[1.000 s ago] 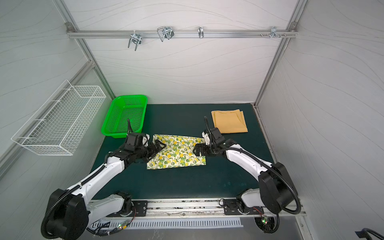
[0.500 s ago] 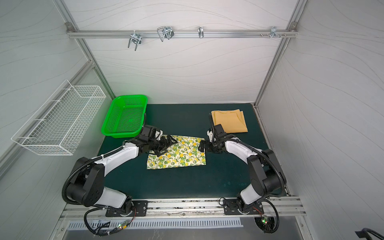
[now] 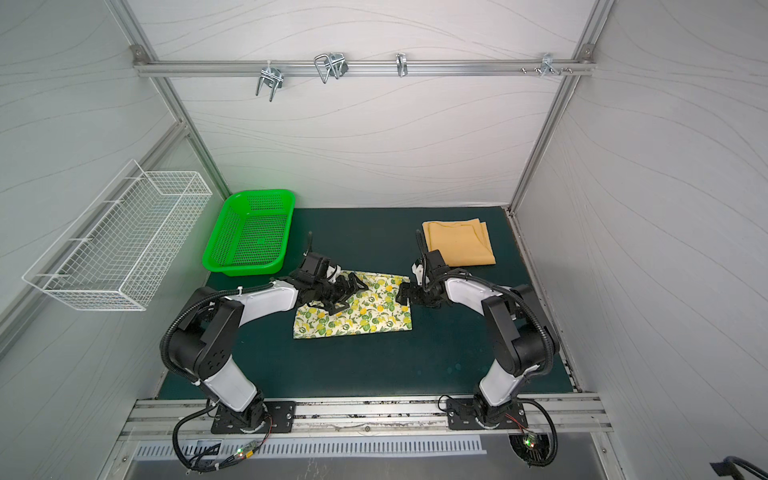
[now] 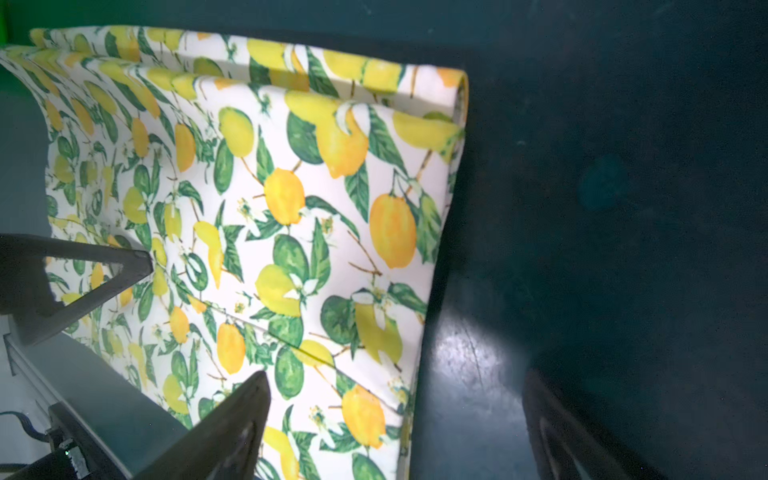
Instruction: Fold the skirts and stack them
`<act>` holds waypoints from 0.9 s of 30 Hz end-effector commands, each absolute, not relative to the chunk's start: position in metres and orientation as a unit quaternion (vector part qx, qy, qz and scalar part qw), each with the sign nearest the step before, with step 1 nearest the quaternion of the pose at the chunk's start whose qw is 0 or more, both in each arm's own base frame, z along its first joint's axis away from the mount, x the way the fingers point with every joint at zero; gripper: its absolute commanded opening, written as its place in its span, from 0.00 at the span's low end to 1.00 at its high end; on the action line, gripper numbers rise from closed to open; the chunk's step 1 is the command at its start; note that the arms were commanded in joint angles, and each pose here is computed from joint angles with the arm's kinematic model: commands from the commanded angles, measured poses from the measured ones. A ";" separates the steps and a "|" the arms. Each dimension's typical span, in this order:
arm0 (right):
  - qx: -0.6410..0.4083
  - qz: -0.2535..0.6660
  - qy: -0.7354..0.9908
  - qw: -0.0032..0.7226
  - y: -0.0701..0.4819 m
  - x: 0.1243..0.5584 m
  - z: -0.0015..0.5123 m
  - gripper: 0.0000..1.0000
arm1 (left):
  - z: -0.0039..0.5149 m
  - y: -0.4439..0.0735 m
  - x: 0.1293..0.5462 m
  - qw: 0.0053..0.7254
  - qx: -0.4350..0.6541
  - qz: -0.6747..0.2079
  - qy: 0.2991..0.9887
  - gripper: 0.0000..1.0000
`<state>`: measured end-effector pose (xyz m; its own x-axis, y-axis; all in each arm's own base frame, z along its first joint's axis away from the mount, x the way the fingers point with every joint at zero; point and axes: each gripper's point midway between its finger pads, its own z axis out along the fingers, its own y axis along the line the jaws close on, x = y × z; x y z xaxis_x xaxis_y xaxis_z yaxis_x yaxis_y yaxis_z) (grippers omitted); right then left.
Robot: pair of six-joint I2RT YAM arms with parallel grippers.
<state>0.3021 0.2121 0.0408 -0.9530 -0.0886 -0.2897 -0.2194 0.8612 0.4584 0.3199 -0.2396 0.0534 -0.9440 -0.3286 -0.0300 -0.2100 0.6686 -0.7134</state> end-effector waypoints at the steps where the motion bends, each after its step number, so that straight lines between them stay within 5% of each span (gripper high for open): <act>1: -0.077 0.266 0.954 0.116 0.217 0.301 0.034 0.92 | 0.045 -0.239 0.323 0.084 -0.151 -0.372 0.912 0.99; 18: -0.073 0.272 0.955 0.098 0.240 0.273 0.020 0.81 | 0.025 -0.227 0.313 0.072 -0.159 -0.337 0.925 0.99; 27: -0.046 0.289 0.952 0.092 0.238 0.278 0.011 0.50 | 0.023 -0.227 0.313 0.072 -0.159 -0.338 0.925 0.99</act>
